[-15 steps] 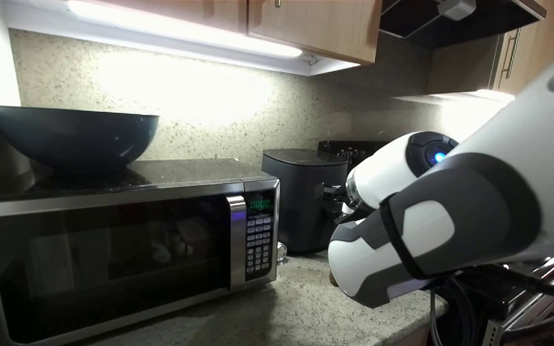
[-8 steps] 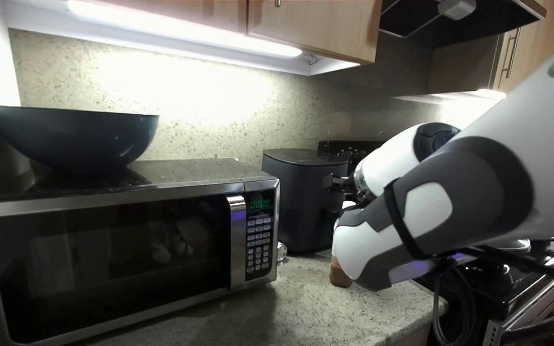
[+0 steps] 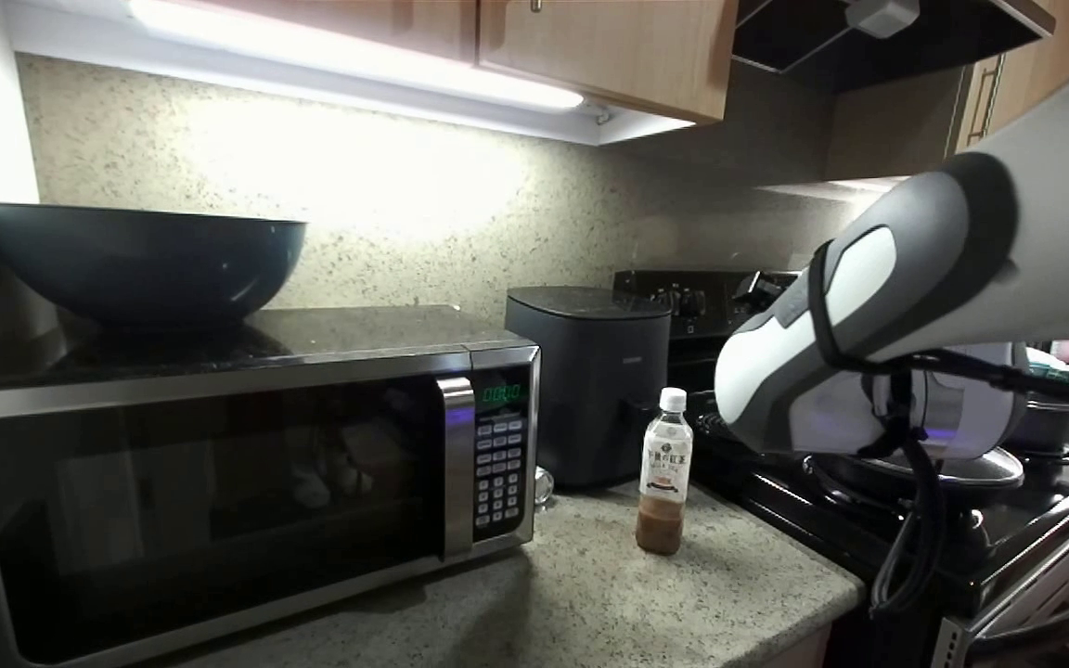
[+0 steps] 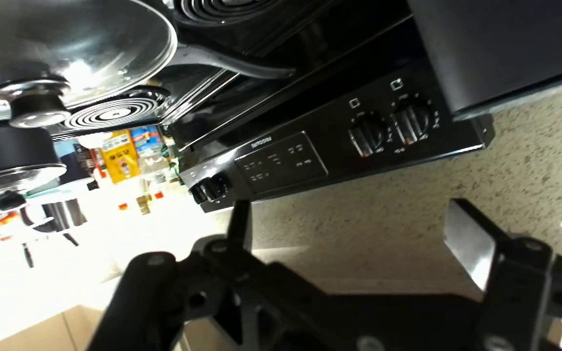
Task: Pick up the bottle and put it on the counter
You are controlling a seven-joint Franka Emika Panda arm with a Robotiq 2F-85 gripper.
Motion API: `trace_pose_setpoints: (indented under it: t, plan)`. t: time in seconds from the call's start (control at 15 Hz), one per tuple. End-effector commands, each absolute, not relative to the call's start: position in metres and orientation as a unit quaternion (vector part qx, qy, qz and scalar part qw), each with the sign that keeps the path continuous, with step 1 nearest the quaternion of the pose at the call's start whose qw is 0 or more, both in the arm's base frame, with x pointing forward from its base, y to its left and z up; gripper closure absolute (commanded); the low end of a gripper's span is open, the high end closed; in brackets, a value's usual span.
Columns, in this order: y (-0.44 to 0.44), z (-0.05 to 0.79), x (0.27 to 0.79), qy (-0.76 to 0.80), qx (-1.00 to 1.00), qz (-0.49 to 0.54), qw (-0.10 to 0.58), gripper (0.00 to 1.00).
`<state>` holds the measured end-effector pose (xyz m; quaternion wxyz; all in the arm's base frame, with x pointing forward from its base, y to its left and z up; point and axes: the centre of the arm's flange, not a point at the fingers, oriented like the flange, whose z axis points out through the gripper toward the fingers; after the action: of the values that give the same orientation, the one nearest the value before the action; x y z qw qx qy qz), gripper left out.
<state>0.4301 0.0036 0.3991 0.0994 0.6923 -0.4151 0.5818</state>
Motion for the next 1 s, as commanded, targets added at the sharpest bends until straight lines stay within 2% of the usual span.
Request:
trace_pose_setpoints:
  t: [0.0, 0.27, 0.47, 0.93]
  plan:
    - [0.004, 0.395, 0.416, -0.420, 0.675, 0.597, 0.105, 0.00]
    - [0.003, 0.401, 0.428, -0.422, 0.684, 0.587, 0.097, 0.00]
    - [-0.011, 0.425, 0.427, -0.460, 0.686, 0.564, 0.014, 0.00]
    - [-0.074, 0.473, 0.412, -0.570, 0.607, 0.548, -0.083, 0.00]
